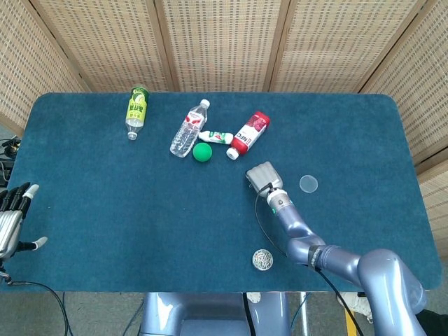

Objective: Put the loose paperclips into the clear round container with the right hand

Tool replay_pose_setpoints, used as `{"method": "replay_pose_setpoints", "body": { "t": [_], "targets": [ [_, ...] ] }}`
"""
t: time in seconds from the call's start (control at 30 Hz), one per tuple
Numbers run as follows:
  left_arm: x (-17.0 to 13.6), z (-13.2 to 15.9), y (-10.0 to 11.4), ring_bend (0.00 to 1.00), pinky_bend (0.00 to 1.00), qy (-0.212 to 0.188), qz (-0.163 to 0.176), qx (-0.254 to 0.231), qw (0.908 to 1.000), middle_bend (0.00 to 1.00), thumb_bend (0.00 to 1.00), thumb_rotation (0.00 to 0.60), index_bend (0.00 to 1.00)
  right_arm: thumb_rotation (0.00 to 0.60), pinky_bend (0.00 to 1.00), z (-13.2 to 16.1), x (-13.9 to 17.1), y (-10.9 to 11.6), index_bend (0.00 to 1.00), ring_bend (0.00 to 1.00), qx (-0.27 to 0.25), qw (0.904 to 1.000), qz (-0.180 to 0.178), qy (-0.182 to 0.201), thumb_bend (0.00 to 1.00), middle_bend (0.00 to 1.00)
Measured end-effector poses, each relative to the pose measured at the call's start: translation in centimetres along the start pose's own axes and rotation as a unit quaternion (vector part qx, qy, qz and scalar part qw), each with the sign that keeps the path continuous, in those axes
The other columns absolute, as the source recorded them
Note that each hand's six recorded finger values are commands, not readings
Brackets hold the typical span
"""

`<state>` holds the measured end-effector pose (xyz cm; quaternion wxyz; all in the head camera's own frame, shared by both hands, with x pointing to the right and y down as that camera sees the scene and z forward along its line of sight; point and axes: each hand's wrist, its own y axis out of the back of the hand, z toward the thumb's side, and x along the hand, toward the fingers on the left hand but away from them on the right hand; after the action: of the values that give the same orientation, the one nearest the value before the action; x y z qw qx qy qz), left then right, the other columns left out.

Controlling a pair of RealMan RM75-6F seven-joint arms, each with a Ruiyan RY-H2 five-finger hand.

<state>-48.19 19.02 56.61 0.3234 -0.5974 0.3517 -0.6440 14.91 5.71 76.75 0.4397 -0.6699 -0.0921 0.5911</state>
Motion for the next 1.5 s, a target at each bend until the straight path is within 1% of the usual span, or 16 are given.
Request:
{"method": "replay_pose_setpoints", "body": {
  "t": [0.43,0.7,0.73,0.8,0.83,0.87,0.9,0.93,0.97,1.03,1.07,1.17,1.3,1.5],
  "targets": [
    [-0.2,0.3,0.0,0.0,0.0,-0.005,0.001,0.001,1.0,0.0,0.0,0.6,0.0,0.6,0.57,-0.5,1.7,-0.5,0.39,0.45,0.021,0.9992,0.032,-0.007,0.86,0.6],
    [-0.2,0.3,0.0,0.0,0.0,-0.005,0.001,0.001,1.0,0.0,0.0,0.6,0.0,0.6,0.57,-0.4,2.3,0.3,0.39,0.45,0.031,0.9993,0.023,-0.005,0.86,0.6],
    [-0.2,0.3,0.1,0.0,0.0,-0.005,0.002,0.001,1.0,0.0,0.0,0.6,0.0,0.6,0.57,-0.4,2.4,0.3,0.39,0.45,0.032,0.9992,0.022,-0.005,0.84,0.6],
    [-0.3,0.2,0.1,0.0,0.0,-0.004,0.003,0.0,1.0,0.0,0.0,0.6,0.0,0.6,0.52,-0.3,2.5,0.7,0.39,0.42,0.034,0.9993,0.014,-0.004,0.67,0.55],
    [-0.3,0.2,0.2,0.0,0.0,-0.004,0.004,0.0,1.0,0.0,0.0,0.6,0.0,0.6,0.45,-0.4,2.5,0.9,0.39,0.36,0.036,0.9993,0.008,-0.004,0.5,0.48],
    [-0.3,0.2,0.2,0.0,0.0,-0.004,0.004,0.0,1.0,0.0,0.0,0.6,0.0,0.6,0.37,-0.4,2.6,1.2,0.39,0.29,0.038,0.9992,-0.004,-0.003,0.4,0.42],
    [-0.3,0.2,0.2,0.0,0.0,-0.005,0.004,0.0,1.0,0.0,0.0,0.6,0.0,0.6,0.26,-0.5,2.6,1.5,0.38,0.18,0.04,0.9991,-0.015,-0.002,0.29,0.32],
    [-0.3,0.2,0.2,0.0,0.0,-0.005,0.003,0.001,1.0,0.0,0.0,0.6,0.0,0.6,0.15,-0.5,2.6,1.8,0.38,0.09,0.041,0.9988,-0.027,0.0,0.22,0.24],
    [-0.3,0.2,0.2,0.0,0.0,-0.006,0.003,0.001,1.0,0.0,0.0,0.6,0.0,0.6,0.07,-0.5,2.7,2.2,0.38,0.03,0.04,0.9982,-0.044,0.004,0.18,0.17],
    [-0.3,0.3,0.1,0.0,0.0,-0.006,0.003,0.002,1.0,0.0,0.0,0.6,0.0,0.6,0.01,-0.4,2.8,2.8,0.38,0.0,0.036,0.9969,-0.069,0.013,0.14,0.11],
    [-0.3,0.3,0.1,0.0,0.0,-0.006,0.003,0.002,1.0,0.0,0.0,0.6,0.0,0.6,0.0,-0.4,2.9,3.1,0.38,0.0,0.03,0.9959,-0.083,0.019,0.13,0.08],
    [-0.3,0.3,0.1,0.0,0.0,-0.006,0.002,0.002,1.0,0.0,0.0,0.6,0.0,0.6,0.0,-0.7,3.0,3.4,0.38,0.0,0.007,0.9938,-0.107,0.029,0.08,0.05],
    [-0.3,0.3,0.1,0.0,0.0,-0.006,0.002,0.003,1.0,0.0,0.0,0.6,0.0,0.6,0.0,-1.4,3.0,3.3,0.38,0.0,-0.01,0.9918,-0.123,0.034,0.09,0.04],
    [-0.2,0.3,0.0,0.0,0.0,-0.005,0.001,0.004,1.0,0.0,0.0,0.6,0.0,0.6,0.0,-1.3,2.5,2.8,0.4,0.0,-0.029,0.9908,-0.126,0.038,0.11,0.04]
  ]
}}
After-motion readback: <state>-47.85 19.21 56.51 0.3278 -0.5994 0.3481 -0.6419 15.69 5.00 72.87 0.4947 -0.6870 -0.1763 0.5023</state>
